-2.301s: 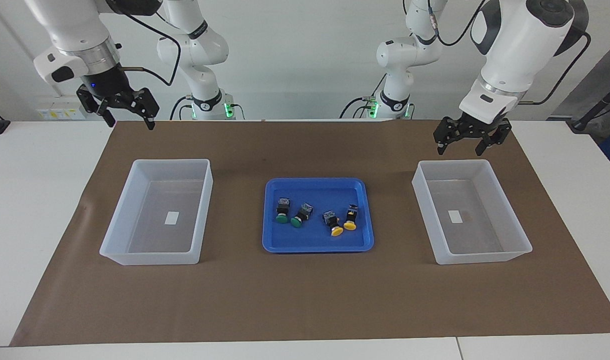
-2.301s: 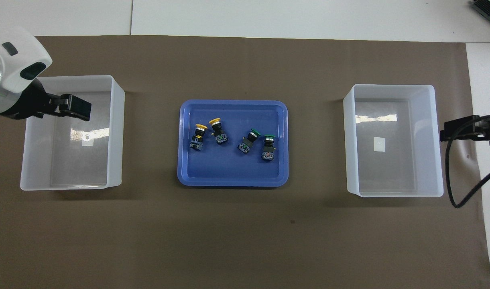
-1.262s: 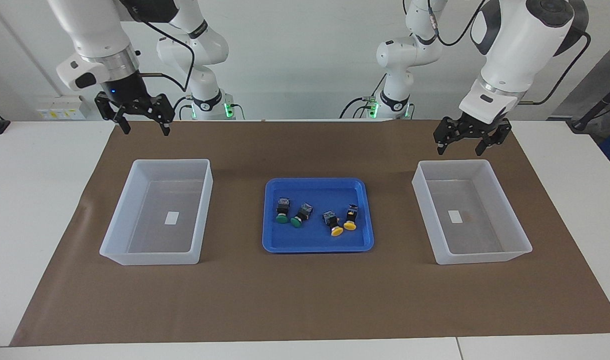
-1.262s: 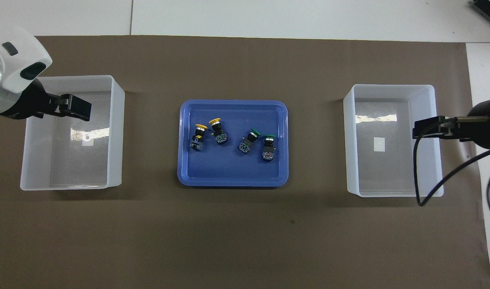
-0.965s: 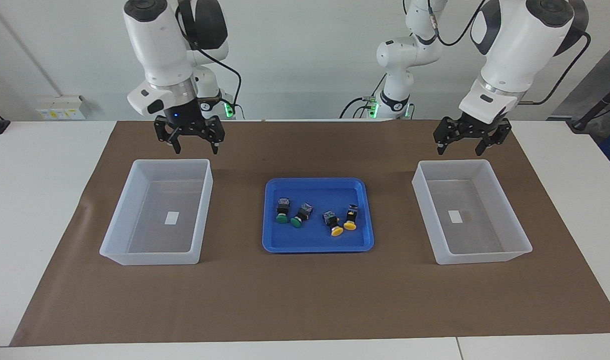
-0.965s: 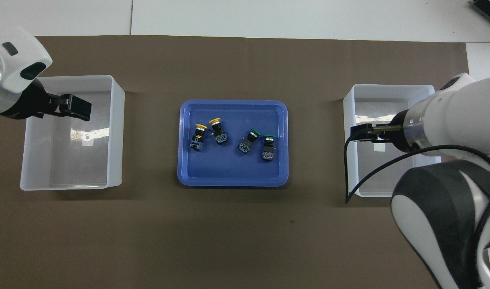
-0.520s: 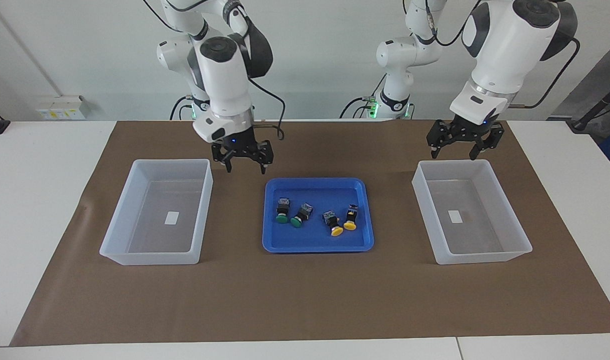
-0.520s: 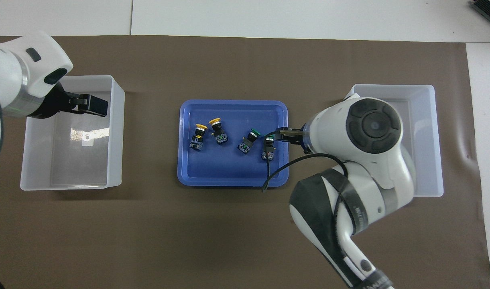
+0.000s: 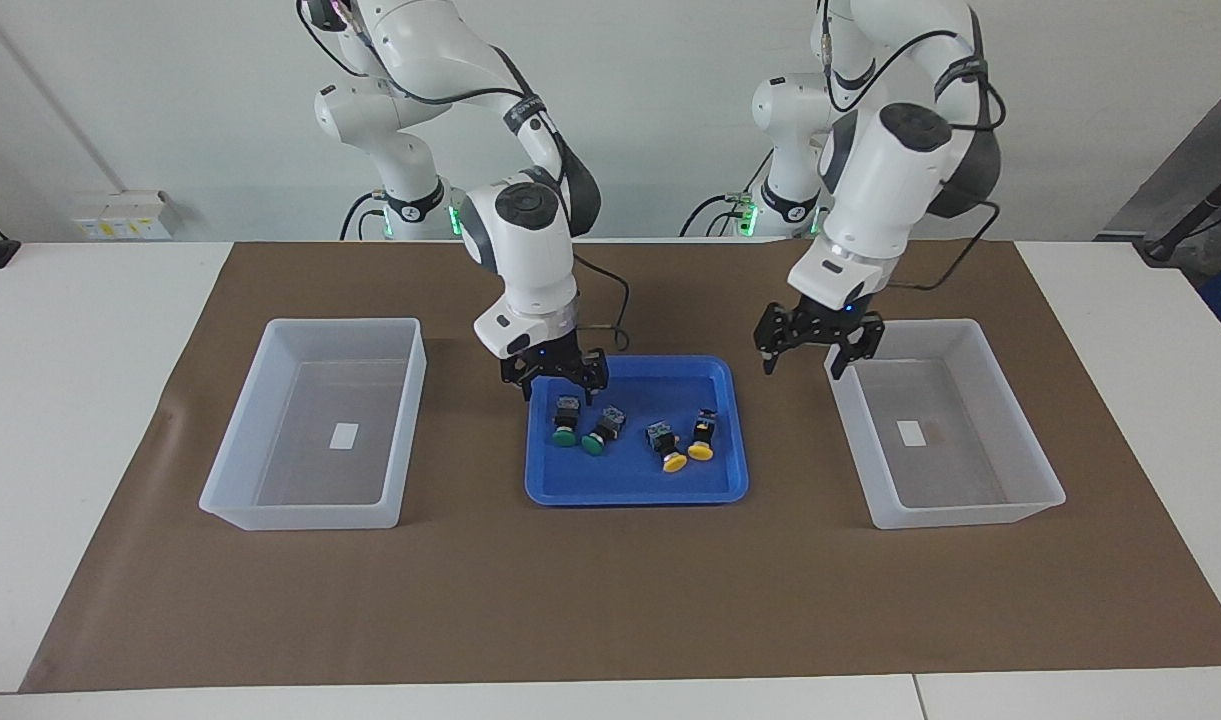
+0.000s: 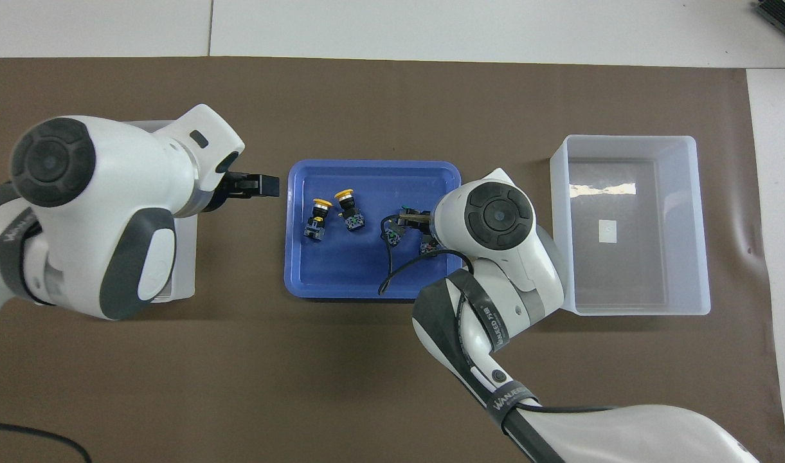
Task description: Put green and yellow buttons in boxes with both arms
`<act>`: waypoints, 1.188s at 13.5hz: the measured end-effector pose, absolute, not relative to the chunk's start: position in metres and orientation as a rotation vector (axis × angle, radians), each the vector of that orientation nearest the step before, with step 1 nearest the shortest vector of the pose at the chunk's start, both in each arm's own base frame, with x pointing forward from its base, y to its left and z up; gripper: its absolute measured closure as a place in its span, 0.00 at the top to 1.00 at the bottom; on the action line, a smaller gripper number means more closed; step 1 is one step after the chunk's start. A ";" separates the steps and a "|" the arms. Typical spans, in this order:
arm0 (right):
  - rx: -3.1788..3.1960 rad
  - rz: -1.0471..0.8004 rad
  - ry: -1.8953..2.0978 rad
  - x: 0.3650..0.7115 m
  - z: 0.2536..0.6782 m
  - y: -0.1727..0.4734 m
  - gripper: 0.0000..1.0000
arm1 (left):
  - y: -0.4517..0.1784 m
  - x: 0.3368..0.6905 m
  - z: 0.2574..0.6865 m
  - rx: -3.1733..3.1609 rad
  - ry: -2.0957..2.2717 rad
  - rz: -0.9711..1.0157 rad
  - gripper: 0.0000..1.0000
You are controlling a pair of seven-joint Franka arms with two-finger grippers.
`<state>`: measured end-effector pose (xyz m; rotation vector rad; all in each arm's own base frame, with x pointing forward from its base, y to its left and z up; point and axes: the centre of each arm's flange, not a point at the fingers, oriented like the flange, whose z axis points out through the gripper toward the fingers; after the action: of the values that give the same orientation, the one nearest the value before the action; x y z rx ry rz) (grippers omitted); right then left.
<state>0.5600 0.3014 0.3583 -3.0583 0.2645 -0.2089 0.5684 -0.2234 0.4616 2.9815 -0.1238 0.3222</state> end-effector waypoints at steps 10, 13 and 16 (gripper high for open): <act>-3.061 -0.277 0.184 0.551 0.311 0.338 0.92 | -0.275 0.578 0.334 2.905 -0.123 0.294 1.00; -3.061 -0.288 0.182 0.554 0.318 0.337 0.92 | -0.281 0.567 0.318 2.917 -0.147 0.249 1.00; -3.069 -0.278 0.181 0.553 0.318 0.336 0.92 | -0.284 0.560 0.313 2.923 -0.159 0.230 0.97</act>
<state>0.5535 0.3359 0.3177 -3.0690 0.1807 -0.2781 0.5603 -0.2841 0.3125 2.9228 -0.1587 0.2299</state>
